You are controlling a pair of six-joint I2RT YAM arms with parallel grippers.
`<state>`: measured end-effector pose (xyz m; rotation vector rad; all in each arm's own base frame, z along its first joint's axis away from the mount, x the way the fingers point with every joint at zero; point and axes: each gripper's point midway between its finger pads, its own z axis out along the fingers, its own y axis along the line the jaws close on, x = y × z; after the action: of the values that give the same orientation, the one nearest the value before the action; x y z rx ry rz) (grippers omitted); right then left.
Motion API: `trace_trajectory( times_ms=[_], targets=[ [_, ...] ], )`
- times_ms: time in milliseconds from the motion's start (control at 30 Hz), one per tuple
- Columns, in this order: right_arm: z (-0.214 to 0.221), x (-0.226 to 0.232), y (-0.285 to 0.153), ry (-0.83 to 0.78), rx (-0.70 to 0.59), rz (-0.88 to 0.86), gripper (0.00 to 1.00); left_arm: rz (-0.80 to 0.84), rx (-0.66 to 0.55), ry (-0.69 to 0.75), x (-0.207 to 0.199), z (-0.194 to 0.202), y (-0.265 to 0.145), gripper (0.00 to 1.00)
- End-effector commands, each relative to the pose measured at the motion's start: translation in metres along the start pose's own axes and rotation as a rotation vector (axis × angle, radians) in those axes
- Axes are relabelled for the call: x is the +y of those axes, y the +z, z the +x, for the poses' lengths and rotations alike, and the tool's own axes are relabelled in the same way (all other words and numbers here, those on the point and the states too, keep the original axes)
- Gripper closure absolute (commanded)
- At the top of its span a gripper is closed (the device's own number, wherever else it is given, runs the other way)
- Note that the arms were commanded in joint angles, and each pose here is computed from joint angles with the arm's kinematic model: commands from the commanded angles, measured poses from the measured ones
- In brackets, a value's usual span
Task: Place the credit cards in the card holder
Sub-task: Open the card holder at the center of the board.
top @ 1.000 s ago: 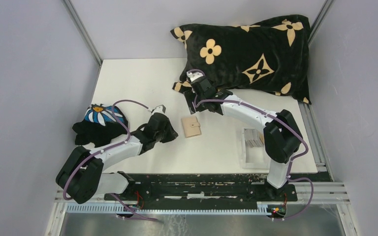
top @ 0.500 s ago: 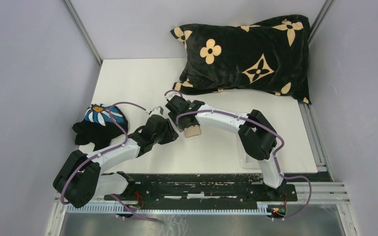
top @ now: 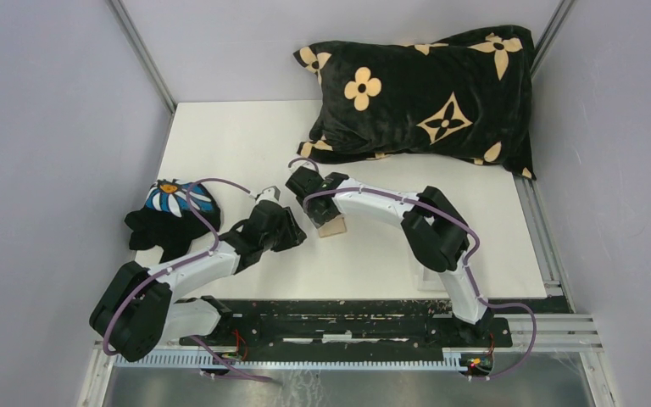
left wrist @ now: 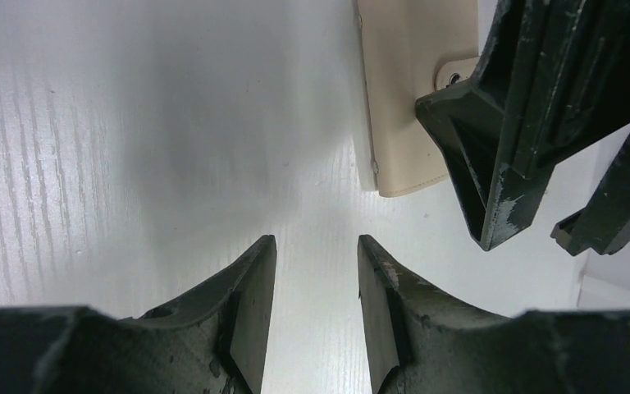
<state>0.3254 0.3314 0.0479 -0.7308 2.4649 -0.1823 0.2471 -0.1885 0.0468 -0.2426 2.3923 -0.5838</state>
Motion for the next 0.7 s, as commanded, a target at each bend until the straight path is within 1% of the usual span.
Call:
trace_trajectory(
  times_ms=[0, 400, 533, 667],
  targets=[
    [-0.015, 0.0, -0.001, 0.026, -0.036, 0.013, 0.31, 0.034, -0.045, -0.03, -0.01, -0.013, -0.002, 0.51],
    [0.004, -0.007, 0.024, 0.075, 0.023, -0.004, 0.34, 0.026, -0.045, -0.016, -0.012, -0.017, -0.001, 0.51],
    [0.008, -0.006, 0.029, 0.09, 0.034, -0.035, 0.41, 0.027, -0.056, -0.006, -0.014, -0.02, 0.0, 0.5],
    [0.01, -0.007, 0.033, 0.095, 0.046, -0.056, 0.47, 0.034, -0.074, 0.016, -0.019, -0.029, 0.004, 0.44]
  ],
)
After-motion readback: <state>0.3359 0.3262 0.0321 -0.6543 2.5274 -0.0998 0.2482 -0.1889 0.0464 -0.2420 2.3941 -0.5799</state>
